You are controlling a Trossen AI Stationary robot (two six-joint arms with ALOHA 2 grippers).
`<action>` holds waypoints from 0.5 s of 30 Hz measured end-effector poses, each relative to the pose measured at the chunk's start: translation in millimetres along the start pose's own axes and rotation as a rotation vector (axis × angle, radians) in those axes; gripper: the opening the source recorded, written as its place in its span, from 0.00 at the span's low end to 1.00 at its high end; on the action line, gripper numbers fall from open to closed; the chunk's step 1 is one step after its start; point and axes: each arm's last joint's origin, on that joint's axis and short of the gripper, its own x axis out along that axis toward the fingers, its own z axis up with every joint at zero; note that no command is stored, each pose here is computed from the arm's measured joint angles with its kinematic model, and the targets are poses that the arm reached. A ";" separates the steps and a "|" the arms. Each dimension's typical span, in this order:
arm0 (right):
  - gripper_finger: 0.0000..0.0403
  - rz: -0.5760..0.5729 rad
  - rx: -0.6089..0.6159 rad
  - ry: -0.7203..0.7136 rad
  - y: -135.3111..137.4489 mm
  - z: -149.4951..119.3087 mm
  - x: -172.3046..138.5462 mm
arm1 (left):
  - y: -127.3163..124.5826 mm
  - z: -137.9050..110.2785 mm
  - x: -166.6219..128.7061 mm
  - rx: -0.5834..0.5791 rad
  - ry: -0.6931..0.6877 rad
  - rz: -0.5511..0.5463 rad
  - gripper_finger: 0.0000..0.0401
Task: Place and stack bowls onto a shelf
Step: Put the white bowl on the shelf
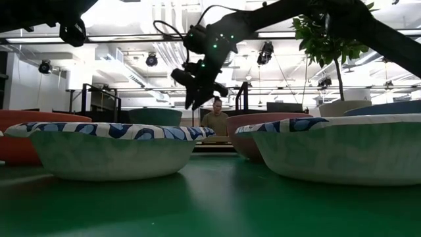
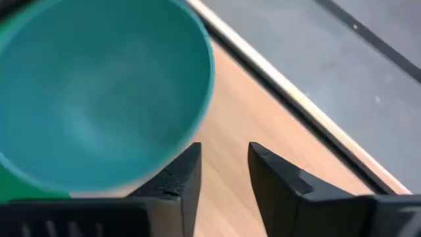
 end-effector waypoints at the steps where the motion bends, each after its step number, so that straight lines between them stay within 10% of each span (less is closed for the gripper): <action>1: 0.23 -0.009 -0.008 0.019 -0.5 -2.1 0.3 | 0.0 0.0 0.0 0.000 0.000 0.000 0.10; 7: 0.04 -0.019 -0.036 0.018 5.0 -11.3 29.2 | 0.0 0.0 0.0 0.000 0.000 0.000 0.10; 15: 0.03 0.126 -0.074 -0.092 32.9 -13.0 52.7 | 0.0 0.0 0.0 0.000 0.000 0.000 0.10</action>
